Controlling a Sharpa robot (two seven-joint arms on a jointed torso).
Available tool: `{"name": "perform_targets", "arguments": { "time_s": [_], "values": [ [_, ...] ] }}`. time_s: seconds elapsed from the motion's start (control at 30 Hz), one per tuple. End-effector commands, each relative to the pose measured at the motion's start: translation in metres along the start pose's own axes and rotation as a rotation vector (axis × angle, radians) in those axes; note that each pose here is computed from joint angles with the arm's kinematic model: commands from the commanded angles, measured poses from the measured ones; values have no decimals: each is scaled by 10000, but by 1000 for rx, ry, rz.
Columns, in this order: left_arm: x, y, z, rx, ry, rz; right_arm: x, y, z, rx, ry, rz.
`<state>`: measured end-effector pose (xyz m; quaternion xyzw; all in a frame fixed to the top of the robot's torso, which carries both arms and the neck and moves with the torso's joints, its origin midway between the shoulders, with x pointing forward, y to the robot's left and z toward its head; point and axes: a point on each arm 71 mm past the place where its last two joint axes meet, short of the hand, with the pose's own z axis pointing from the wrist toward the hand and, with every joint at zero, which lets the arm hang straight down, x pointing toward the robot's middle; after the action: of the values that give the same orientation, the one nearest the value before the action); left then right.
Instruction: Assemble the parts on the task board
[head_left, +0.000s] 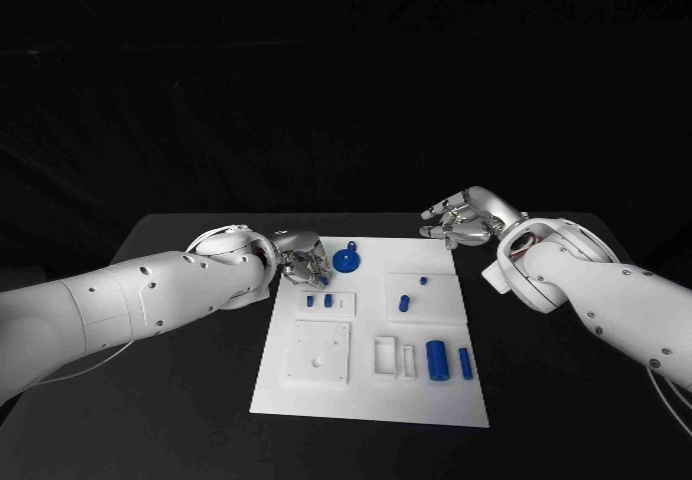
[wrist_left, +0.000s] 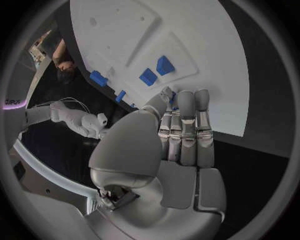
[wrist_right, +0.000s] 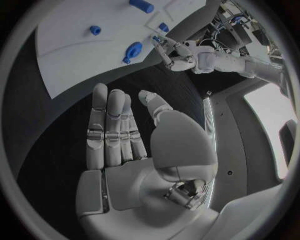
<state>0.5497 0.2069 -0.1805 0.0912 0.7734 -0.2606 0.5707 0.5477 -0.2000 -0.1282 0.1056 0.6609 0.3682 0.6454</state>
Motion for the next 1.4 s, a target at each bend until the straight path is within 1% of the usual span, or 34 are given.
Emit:
{"name": "perform_targets", "arguments": {
  "time_s": [0.03,0.17,0.37,0.73,1.23,1.3,1.4],
  "values": [
    [64,-11,-6,13,11,68,6,9,-1,-10,8,-1],
    [61,-17,-7,21,-11,110,5,9,-3,-10,7,-2],
    [53,-20,-8,22,-32,132,7,16,-2,-13,6,-1],
    [34,25,-13,-15,-51,145,5,14,-2,-13,4,-1],
    [12,67,-33,-30,-72,146,3,-6,-3,-7,1,-1],
    [4,90,-40,-35,-74,143,7,-12,-5,-4,6,-2],
    [-24,130,-56,-43,-89,113,35,-25,-9,9,45,-10]
  ]
}}
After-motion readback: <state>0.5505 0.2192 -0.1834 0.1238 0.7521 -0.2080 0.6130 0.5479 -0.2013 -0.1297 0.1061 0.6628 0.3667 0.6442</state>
